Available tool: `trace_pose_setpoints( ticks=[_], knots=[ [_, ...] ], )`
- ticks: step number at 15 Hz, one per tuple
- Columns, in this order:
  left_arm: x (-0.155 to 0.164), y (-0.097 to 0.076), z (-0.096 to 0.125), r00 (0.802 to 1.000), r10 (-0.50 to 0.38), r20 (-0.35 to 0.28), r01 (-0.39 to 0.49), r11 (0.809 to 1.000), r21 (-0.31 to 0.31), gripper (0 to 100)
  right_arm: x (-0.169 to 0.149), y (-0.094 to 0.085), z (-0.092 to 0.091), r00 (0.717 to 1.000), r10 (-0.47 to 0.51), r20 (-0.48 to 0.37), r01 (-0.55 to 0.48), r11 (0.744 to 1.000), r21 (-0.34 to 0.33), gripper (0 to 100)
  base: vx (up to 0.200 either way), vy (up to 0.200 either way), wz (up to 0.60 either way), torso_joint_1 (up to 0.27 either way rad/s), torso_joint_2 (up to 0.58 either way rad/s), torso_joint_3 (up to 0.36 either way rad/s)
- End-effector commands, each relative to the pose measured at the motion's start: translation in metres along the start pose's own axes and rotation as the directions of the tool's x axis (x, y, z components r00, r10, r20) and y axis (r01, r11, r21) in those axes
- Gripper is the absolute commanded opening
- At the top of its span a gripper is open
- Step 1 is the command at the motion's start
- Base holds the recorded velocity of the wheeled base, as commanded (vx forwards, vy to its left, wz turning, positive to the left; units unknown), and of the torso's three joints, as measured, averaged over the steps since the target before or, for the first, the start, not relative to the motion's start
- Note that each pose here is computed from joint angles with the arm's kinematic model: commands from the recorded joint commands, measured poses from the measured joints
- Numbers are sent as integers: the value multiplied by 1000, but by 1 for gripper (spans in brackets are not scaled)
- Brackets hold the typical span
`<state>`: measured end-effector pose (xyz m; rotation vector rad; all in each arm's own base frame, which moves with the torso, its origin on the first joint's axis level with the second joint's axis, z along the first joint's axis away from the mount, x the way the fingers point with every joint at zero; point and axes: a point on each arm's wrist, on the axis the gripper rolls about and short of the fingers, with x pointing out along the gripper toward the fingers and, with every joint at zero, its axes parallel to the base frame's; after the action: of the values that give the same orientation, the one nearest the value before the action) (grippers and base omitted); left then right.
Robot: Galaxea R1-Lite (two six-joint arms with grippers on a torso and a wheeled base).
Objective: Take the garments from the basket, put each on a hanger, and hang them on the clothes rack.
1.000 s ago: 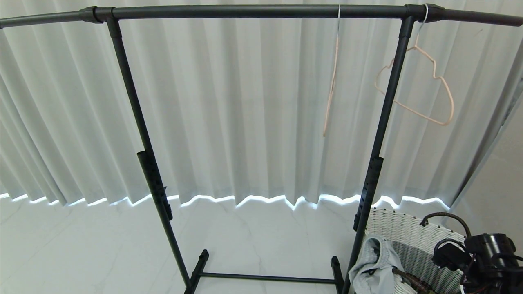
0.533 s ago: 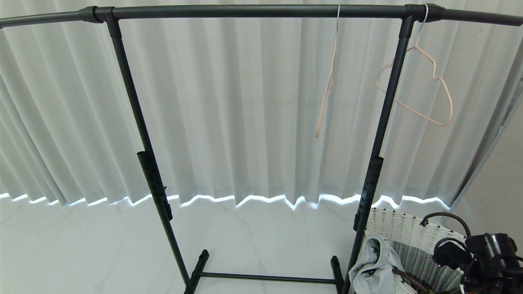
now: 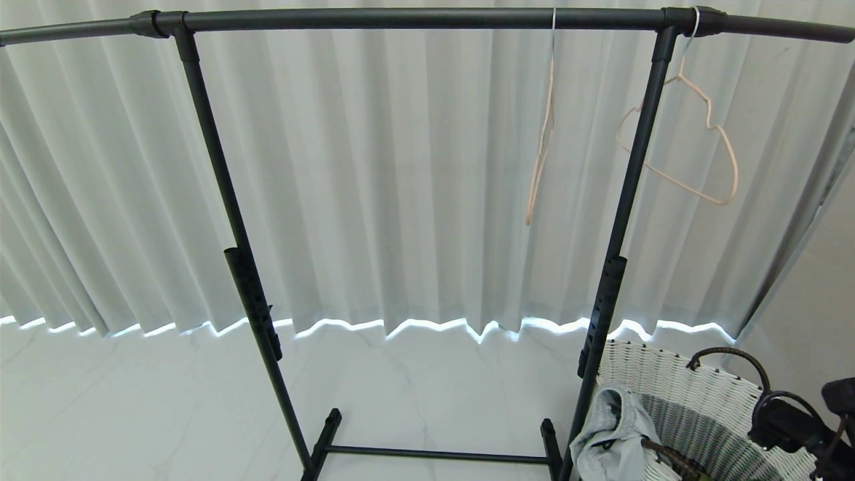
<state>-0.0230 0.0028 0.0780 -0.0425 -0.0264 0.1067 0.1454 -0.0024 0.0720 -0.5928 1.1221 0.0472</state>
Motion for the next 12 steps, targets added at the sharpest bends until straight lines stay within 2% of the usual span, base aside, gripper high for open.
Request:
trace_pose_setpoints(
  ticks=[1,3,6,9,12],
  knots=[
    [0,0,0,1000,2,0,-2,1000,0,100,-110,-28,-9,982,-68,176,62,997,42,0,0,0,0,0,0,0],
    [0,0,0,1000,0,0,0,1000,0,100,-140,-33,-17,961,-95,261,80,995,67,0,0,0,0,0,0,0],
    [0,0,0,1000,0,0,0,1000,0,100,-170,-40,-22,907,-174,384,137,983,121,0,0,0,0,0,0,0],
    [0,0,0,1000,0,0,0,1000,0,100,-193,-49,-18,858,-223,462,168,973,157,0,0,0,0,0,0,0],
    [0,0,0,1000,2,-1,-2,1000,7,100,-215,-55,-13,809,-236,538,187,971,146,0,0,0,0,0,0,0]
  ],
)
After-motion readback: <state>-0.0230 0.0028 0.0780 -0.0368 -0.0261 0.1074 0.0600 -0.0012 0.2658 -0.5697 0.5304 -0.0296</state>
